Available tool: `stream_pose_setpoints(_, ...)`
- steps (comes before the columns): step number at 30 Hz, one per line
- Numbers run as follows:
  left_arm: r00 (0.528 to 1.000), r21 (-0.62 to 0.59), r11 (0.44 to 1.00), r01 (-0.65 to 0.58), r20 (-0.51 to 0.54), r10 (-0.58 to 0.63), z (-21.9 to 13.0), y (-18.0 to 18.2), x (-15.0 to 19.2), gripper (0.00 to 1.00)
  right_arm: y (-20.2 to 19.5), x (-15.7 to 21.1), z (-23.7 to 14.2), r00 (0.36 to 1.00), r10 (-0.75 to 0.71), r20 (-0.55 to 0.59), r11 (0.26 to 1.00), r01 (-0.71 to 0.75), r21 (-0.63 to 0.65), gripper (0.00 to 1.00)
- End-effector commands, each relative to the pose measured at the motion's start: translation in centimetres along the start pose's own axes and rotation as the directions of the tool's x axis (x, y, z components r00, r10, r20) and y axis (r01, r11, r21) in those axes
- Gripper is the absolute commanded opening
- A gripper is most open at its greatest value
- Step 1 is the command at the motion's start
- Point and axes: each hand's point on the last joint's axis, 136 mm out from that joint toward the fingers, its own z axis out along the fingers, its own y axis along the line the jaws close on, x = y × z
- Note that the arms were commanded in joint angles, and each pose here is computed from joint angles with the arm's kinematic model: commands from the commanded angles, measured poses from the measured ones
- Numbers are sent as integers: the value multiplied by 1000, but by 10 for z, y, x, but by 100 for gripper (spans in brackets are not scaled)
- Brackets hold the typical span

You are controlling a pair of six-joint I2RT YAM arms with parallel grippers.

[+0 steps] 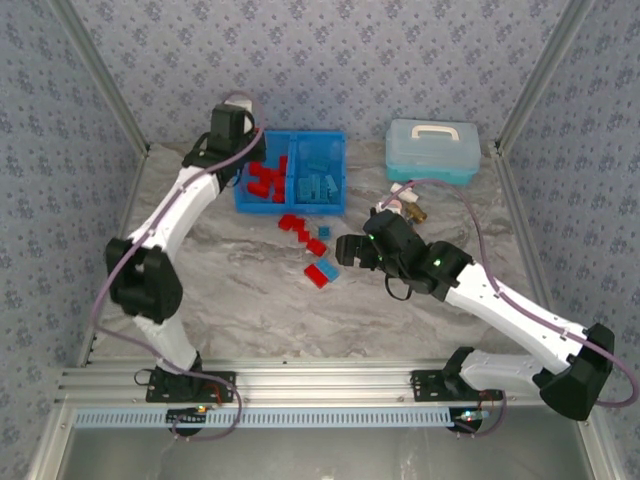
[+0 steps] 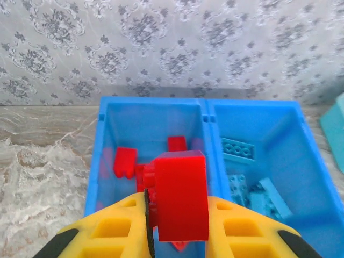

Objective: Sort the legos into containers by color

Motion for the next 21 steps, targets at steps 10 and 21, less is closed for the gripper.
stream_pose_setpoints(10,982,-50,996,-72,-177,62,105,9,29,31,-16,1,-22,999,27,41,999,-29,38,100)
stream_pose_setpoints(21,995,46,999,-5,-98,9,40,-15,-11,49,-18,-1,-20,998,25,52,998,-27,48,100)
